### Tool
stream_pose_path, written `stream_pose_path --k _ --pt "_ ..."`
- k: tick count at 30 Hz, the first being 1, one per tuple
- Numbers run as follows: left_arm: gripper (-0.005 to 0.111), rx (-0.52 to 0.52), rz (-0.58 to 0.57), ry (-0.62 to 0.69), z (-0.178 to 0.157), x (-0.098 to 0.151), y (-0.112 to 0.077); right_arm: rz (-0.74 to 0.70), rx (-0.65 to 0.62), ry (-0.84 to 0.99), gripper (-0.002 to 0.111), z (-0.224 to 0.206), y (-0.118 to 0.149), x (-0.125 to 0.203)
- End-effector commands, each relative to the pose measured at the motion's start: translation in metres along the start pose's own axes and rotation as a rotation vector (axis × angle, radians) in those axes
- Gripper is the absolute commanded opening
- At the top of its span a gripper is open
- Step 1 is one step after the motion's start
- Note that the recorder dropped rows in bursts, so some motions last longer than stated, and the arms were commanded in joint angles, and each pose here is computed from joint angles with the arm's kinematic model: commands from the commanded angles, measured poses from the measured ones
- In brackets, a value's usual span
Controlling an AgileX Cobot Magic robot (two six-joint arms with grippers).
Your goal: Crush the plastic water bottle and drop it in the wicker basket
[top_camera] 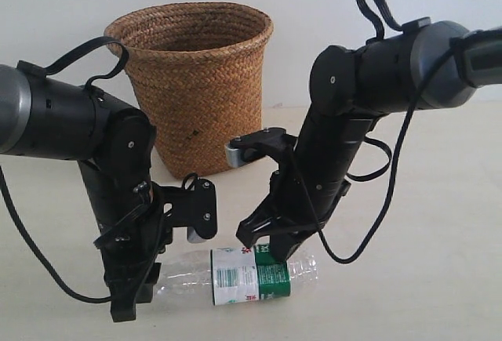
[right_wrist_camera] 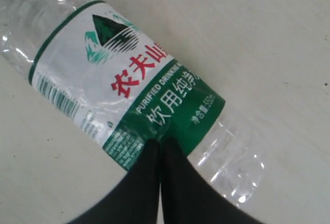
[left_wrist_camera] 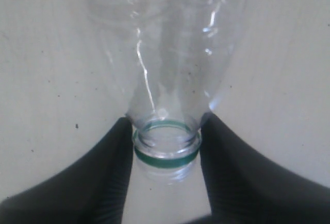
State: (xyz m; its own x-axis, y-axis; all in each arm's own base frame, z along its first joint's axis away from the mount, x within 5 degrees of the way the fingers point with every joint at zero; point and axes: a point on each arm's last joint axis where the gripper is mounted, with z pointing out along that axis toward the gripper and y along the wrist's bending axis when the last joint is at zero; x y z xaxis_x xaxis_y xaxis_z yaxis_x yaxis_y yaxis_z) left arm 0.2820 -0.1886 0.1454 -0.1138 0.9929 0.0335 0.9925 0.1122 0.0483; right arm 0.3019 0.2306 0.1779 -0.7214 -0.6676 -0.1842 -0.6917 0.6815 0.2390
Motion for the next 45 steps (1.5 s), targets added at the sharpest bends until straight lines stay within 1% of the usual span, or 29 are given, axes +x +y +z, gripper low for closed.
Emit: stream_pose_path --k 1,10,18,29,37,45 --pt "0.004 0.006 -0.017 -0.010 -0.002 0.001 -0.001 0.002 0.003 0.039 0.000 0.015 -0.004 0.001" --pt "0.004 0.006 -0.017 -0.010 -0.002 0.001 -0.001 0.024 -0.017 0.116 0.000 0.043 -0.011 0.005" --pt "0.004 0.006 -0.017 -0.010 -0.002 0.001 -0.001 0.028 -0.025 0.158 0.000 0.059 -0.015 0.008" --pt "0.004 0.006 -0.017 -0.010 -0.002 0.001 -0.001 0.038 -0.043 0.187 0.000 0.068 -0.014 0.020" --pt "0.004 0.013 -0.018 -0.005 -0.002 0.001 -0.001 0.039 -0.045 0.188 0.000 0.068 -0.014 0.020" --pt "0.004 0.022 -0.028 -0.015 -0.002 0.000 -0.002 0.067 -0.076 0.259 0.000 0.094 -0.019 0.027"
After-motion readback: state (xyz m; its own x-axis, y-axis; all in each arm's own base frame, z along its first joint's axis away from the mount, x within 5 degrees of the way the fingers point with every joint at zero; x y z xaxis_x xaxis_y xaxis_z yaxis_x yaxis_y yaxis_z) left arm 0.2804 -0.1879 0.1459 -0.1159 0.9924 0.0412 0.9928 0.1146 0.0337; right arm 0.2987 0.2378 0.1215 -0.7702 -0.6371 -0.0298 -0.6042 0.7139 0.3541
